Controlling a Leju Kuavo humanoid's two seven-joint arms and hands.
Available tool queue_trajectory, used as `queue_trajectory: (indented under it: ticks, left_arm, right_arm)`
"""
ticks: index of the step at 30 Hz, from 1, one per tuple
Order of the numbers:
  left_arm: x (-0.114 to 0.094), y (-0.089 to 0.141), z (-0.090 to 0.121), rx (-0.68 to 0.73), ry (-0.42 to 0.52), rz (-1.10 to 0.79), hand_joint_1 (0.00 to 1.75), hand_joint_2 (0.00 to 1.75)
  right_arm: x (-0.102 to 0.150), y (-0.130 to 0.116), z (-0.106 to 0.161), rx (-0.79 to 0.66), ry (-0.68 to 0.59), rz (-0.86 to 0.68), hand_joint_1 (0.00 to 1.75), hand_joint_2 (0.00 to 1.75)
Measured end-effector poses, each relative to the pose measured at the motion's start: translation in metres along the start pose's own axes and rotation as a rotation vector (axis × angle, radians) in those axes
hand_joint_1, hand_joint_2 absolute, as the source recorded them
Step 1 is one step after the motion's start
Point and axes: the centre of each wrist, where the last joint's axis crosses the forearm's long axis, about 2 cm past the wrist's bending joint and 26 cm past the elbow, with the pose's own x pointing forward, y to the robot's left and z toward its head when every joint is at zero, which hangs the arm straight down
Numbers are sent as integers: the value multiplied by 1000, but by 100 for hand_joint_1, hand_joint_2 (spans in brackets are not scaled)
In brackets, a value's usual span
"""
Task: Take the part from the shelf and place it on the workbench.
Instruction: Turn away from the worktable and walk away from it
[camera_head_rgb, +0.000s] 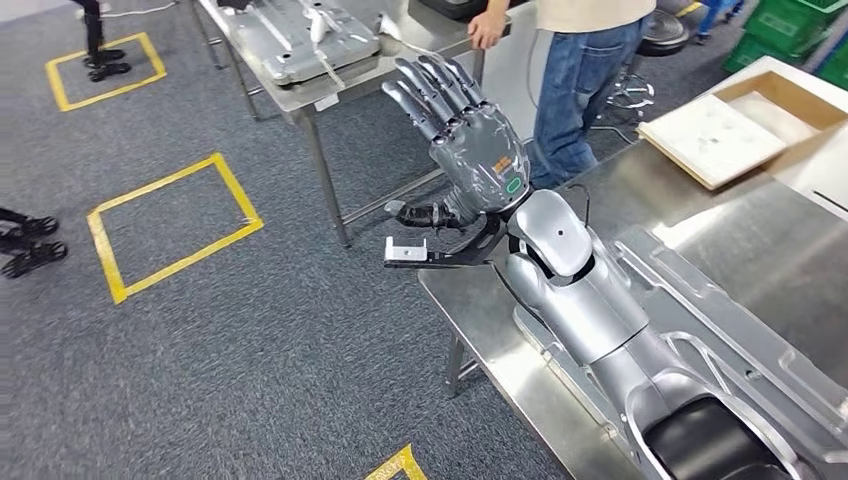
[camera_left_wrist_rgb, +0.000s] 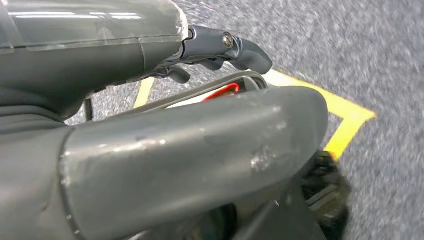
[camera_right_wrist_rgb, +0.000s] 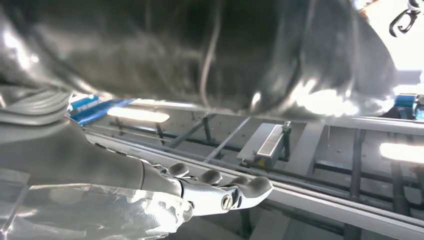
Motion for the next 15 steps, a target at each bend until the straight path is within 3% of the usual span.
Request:
queue_trajectory:
  ticks: [15]
  left_arm:
    - [-13,6,6,75,14,66,0,0]
  right_arm:
    - [-8,6,29,14,38,8,0,0]
